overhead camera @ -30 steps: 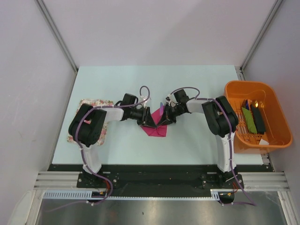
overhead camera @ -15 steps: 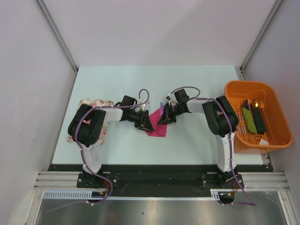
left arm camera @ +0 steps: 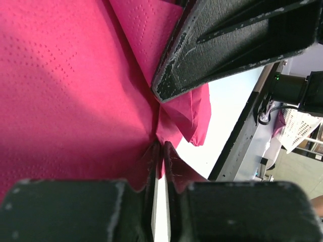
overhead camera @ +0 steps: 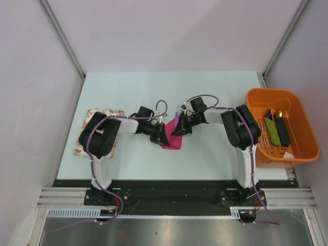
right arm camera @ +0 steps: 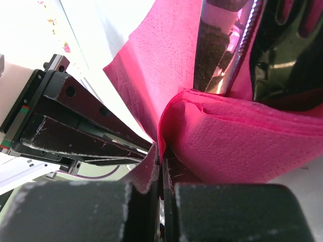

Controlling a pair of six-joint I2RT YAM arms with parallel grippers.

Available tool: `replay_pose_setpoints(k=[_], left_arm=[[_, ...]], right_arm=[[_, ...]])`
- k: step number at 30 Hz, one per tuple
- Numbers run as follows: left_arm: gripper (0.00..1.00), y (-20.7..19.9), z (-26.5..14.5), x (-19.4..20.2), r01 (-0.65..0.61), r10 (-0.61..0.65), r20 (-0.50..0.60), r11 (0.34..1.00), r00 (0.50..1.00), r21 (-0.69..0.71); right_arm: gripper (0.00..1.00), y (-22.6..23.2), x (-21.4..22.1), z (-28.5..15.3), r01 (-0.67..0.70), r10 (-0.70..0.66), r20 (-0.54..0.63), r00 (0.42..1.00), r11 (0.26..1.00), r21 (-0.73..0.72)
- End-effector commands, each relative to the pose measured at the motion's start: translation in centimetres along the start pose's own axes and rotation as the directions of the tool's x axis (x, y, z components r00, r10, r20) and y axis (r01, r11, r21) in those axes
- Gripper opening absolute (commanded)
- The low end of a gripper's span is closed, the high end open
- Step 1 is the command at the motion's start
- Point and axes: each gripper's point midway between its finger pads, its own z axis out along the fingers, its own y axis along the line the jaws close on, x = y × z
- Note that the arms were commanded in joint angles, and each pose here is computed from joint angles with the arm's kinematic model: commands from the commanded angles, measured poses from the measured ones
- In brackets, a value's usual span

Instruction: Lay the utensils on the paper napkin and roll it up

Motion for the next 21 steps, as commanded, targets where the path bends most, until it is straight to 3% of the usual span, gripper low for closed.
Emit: replay_pose_setpoints(k=[1, 13, 21], left_arm=[[0.1, -0.3, 0.3, -1.7, -0.043, 0.043, 0.034, 0.999, 0.999, -0.002], [0.11, -0.4, 0.3, -1.7, -0.037, 0.037, 0.035, 0.999, 0.999, 0.001], [0.35, -1.9, -2.5, -3.1, -0.054, 0.043, 0.142, 0.996, 0.989, 0.075]], right_arm=[[0.0, 1.4, -0.5, 0.1, 0.036, -0.036, 0.014, 0.999, 0.999, -0.04], [0.01, 0.2, -0.3, 1.2, 0.033, -0.033, -0.001, 0.999, 0.999, -0.03], [0.3, -0.5, 0.0, 1.3, 0.031, -0.032, -0.012, 0.999, 0.999, -0.014]])
